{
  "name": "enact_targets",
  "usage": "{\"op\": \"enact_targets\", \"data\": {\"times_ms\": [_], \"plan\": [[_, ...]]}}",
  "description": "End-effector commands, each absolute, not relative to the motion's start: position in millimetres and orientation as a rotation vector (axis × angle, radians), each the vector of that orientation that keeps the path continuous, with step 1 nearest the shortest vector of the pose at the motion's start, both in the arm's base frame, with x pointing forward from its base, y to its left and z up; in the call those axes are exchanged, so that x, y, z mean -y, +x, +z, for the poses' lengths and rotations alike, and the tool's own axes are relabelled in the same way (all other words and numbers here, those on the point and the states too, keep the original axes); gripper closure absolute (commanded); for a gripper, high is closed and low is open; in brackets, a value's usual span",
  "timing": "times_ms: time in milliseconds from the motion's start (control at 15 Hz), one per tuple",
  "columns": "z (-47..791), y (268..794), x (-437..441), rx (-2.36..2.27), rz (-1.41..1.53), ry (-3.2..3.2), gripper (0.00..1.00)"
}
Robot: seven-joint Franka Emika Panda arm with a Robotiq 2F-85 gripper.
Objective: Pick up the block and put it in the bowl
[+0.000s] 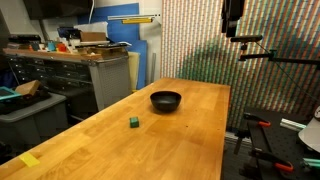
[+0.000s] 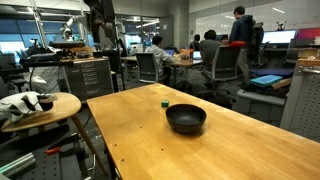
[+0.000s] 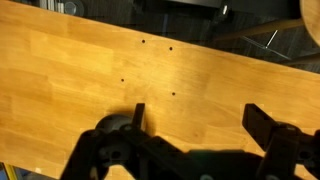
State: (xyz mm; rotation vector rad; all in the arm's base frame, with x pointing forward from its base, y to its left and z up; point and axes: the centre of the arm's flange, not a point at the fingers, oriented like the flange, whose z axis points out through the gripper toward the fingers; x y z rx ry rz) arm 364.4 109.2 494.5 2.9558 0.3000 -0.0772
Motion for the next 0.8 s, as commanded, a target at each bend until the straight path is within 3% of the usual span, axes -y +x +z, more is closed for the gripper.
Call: {"op": "enact_targets", "data": {"times_ms": [0, 733], "plan": [[473, 417, -132, -0.416, -0.039, 2.955, 0.0], [369, 529, -178, -0.557, -0.012, 2.966, 0.0]]}}
